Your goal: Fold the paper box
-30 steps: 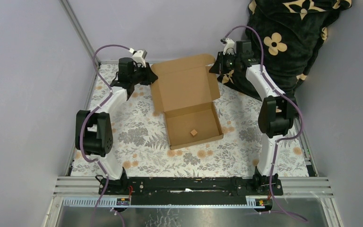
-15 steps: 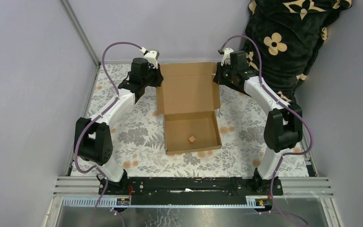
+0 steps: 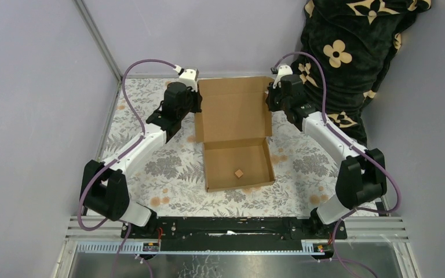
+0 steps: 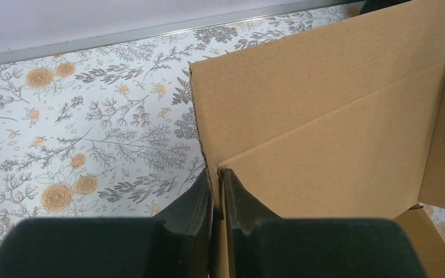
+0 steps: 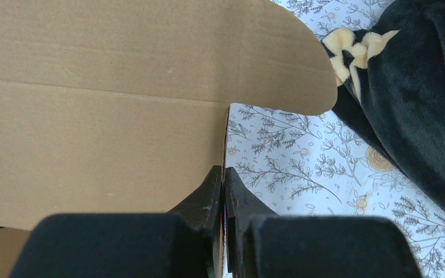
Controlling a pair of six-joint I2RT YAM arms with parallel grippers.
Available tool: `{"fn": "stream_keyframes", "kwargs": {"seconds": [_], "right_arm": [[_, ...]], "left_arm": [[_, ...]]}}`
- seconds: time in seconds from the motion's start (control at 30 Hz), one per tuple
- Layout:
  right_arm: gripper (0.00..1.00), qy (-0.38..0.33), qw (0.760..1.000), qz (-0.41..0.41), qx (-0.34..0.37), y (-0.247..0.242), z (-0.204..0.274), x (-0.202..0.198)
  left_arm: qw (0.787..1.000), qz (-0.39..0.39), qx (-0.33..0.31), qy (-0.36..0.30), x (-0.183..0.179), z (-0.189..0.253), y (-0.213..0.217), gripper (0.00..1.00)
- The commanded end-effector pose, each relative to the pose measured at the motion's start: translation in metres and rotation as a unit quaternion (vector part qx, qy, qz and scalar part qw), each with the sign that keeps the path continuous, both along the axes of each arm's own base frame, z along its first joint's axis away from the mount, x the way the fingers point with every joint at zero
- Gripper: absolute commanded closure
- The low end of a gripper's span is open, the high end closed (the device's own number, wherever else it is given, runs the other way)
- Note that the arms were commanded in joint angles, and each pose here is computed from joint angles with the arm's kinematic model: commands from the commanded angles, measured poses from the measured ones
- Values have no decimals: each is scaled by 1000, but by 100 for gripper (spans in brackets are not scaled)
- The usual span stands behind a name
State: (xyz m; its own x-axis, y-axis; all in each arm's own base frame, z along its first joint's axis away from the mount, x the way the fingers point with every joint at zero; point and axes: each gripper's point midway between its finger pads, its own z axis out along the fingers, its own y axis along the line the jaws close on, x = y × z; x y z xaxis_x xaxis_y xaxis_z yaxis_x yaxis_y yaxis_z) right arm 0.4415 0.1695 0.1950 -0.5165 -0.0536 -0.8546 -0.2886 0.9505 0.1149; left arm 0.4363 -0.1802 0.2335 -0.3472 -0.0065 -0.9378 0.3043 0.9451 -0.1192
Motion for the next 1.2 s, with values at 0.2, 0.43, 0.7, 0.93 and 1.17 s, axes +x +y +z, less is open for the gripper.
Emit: {"fn": "stream_keyframes", "kwargs": {"seconds": [0.2,0.43,0.7,0.93,1.17], "right_arm": [[100,-116,989,-84,34,-6,51,-20],[100,-120,982,-144,17,-9,41,-29],[100,-132,973,-188,15,-10,43,-26],[100,-154,967,-202,20,-9,55,-14],[100,-186,957,-220,23,-15,71,-10]], "left_arm": [[990,67,-46,-116,-2,42,8,84],[983,136,-28,-118,-6,40,10,85],[979,160,-29,-126,-2,40,9,85],[974,163,-29,-152,14,58,4,85],[971,165,-53,-167,24,57,7,84]]}}
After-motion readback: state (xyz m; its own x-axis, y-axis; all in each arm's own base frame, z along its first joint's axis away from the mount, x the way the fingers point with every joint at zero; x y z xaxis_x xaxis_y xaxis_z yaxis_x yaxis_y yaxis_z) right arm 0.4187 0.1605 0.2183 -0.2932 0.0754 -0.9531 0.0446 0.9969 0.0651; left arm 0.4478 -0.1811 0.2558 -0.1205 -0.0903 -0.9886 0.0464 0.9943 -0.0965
